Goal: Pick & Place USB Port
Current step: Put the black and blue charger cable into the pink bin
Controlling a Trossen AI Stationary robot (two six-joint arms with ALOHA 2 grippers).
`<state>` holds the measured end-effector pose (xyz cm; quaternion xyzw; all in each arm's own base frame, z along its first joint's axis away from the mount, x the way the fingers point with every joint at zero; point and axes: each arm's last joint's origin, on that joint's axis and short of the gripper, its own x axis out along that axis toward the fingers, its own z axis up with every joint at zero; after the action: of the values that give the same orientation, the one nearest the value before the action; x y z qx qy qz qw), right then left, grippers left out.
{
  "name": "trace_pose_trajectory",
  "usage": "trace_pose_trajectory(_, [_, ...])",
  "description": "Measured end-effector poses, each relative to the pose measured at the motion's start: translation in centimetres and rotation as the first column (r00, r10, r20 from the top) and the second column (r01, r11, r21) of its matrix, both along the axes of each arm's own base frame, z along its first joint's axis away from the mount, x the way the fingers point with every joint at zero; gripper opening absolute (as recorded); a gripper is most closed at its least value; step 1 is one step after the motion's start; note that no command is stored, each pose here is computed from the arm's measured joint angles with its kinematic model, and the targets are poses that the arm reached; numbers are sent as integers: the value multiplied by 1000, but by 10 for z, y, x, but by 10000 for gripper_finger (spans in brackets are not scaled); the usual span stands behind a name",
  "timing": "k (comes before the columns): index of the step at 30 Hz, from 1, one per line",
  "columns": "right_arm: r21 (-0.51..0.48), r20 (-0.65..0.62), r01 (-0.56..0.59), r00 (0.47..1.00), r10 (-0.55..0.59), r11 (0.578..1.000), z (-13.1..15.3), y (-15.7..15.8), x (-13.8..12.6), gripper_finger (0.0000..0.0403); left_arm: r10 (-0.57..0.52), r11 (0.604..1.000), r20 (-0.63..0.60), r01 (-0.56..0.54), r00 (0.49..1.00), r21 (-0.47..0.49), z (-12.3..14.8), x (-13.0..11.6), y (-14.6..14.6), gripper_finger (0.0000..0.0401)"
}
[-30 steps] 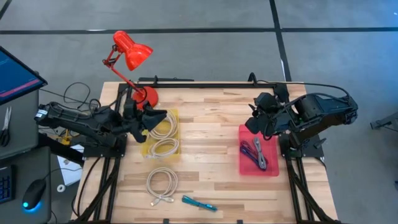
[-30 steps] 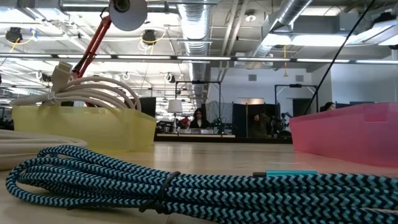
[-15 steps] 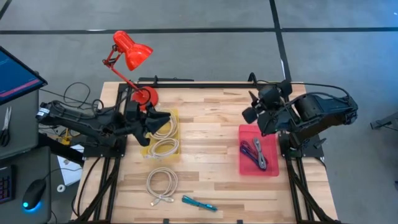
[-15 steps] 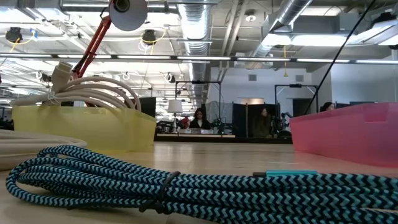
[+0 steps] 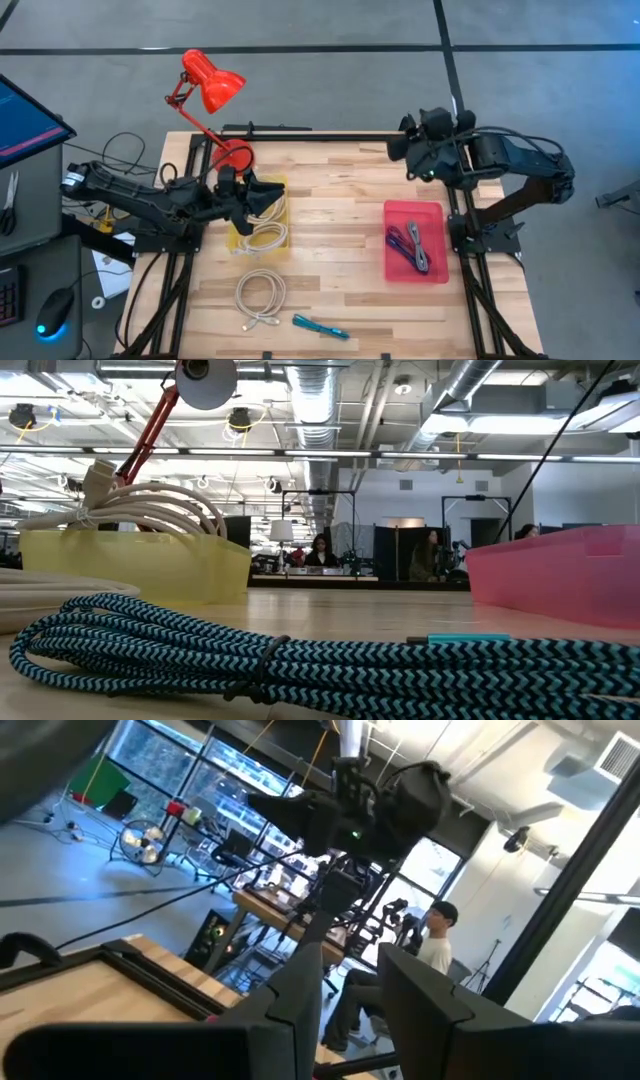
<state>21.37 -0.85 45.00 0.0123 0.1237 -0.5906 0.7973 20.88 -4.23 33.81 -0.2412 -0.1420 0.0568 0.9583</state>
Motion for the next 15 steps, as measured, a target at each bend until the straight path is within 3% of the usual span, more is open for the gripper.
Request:
trace_pose_trajectory(6, [88, -13, -11, 1000, 12, 996, -2, -15, 1, 123, -20, 1000, 29, 21, 999, -7, 3, -2, -4, 99])
trace_pose_trajectory(11, [201, -120, -180, 971, 207, 963, -5, -15, 6, 122, -35, 999, 41, 33, 999, 39, 5, -5, -9, 99])
trace_pose_trajectory(15, [258, -117, -351, 914, 389, 900, -3, -7, 13, 120, -38, 997, 40, 35, 998, 62, 6, -5, -11, 99])
